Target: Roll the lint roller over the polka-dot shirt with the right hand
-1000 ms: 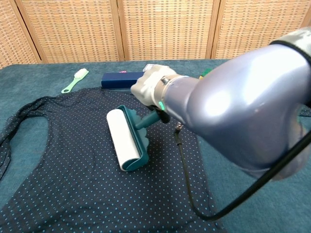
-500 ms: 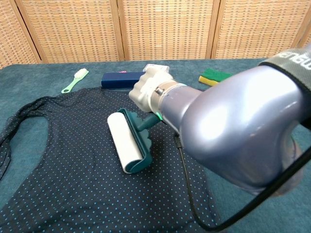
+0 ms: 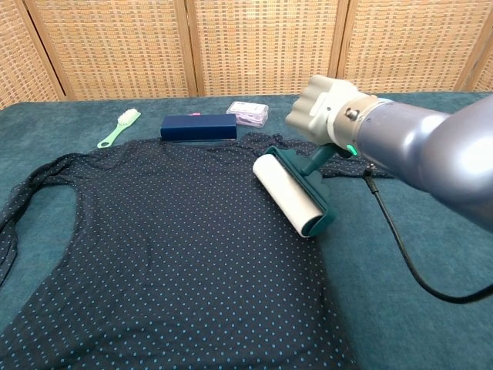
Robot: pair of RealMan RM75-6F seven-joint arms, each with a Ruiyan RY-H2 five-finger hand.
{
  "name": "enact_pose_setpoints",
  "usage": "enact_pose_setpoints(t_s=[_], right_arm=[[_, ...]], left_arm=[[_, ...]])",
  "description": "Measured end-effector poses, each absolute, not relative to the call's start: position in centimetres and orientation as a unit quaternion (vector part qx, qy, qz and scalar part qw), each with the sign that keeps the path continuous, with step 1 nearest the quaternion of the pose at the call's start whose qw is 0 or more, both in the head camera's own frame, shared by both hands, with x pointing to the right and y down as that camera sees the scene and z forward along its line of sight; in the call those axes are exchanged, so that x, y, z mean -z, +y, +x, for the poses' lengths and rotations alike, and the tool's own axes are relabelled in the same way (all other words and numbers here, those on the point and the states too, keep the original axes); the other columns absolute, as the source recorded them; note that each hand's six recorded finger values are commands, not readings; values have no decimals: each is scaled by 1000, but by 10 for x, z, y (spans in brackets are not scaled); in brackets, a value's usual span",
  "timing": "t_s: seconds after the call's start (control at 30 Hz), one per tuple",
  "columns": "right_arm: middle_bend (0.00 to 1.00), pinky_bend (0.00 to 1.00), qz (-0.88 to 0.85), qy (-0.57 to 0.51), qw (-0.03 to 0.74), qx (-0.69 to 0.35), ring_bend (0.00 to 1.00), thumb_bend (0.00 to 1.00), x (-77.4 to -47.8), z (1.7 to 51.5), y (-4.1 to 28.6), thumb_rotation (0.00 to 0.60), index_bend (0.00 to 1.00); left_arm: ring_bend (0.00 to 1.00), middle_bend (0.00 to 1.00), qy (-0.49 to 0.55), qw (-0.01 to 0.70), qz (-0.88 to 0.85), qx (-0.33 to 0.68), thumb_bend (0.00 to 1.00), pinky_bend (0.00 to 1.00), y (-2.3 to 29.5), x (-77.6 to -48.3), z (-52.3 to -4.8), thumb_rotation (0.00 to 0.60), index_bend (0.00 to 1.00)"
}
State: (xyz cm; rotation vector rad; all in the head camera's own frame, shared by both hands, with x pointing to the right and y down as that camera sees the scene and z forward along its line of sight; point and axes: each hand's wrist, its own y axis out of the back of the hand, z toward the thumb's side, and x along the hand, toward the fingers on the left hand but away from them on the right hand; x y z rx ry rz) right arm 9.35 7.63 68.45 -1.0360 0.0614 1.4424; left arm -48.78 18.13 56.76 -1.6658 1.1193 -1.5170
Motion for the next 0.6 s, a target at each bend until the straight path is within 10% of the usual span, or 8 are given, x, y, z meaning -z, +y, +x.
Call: enact_pose_setpoints(t_s=[0.6], right_arm=[[1000,1000,-477,50,675,-560,1000,757,-677,25,114,600,735]], left_arm=[[0,0,424,309,-631,572,0,0,181,-567,-488,600,0]])
